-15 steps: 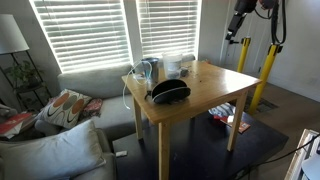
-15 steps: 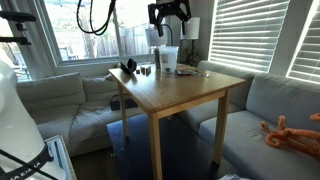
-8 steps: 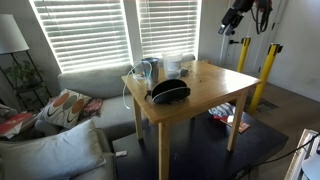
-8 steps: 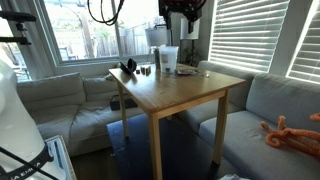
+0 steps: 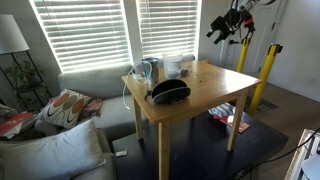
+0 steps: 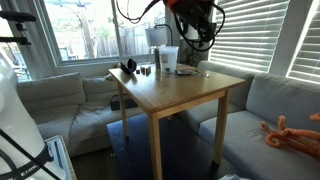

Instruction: Pick up the pouch sachet and put it in the frost cold cup

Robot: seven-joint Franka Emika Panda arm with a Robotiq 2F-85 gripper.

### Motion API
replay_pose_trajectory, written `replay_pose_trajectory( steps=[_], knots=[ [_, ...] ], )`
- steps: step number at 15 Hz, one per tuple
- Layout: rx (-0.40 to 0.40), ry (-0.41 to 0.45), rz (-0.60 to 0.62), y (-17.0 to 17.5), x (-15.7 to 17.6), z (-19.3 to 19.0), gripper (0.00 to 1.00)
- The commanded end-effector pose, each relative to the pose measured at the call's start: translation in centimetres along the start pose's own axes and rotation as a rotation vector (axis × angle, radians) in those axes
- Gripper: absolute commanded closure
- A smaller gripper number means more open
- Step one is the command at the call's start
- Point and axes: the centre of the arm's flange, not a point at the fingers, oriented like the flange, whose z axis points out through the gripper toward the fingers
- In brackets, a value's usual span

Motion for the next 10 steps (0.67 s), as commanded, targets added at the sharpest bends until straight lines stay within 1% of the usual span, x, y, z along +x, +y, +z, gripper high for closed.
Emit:
replay_pose_trajectory(
  steps=[1,5,6,8,10],
  knots=[
    [0.083,-0.070,0.076,1.9,3.7,4.4,0.00],
    [0.143,-0.157,0.108,2.9,5.8,8.6,0.00],
    [0.103,-0.130,0.091,2.2,2.8,7.7,0.00],
    [0.101,-0.145,0.096,2.8,3.1,8.8,0.00],
    [0.102,-0.142,0.095,2.7,3.1,8.6,0.00]
  ],
)
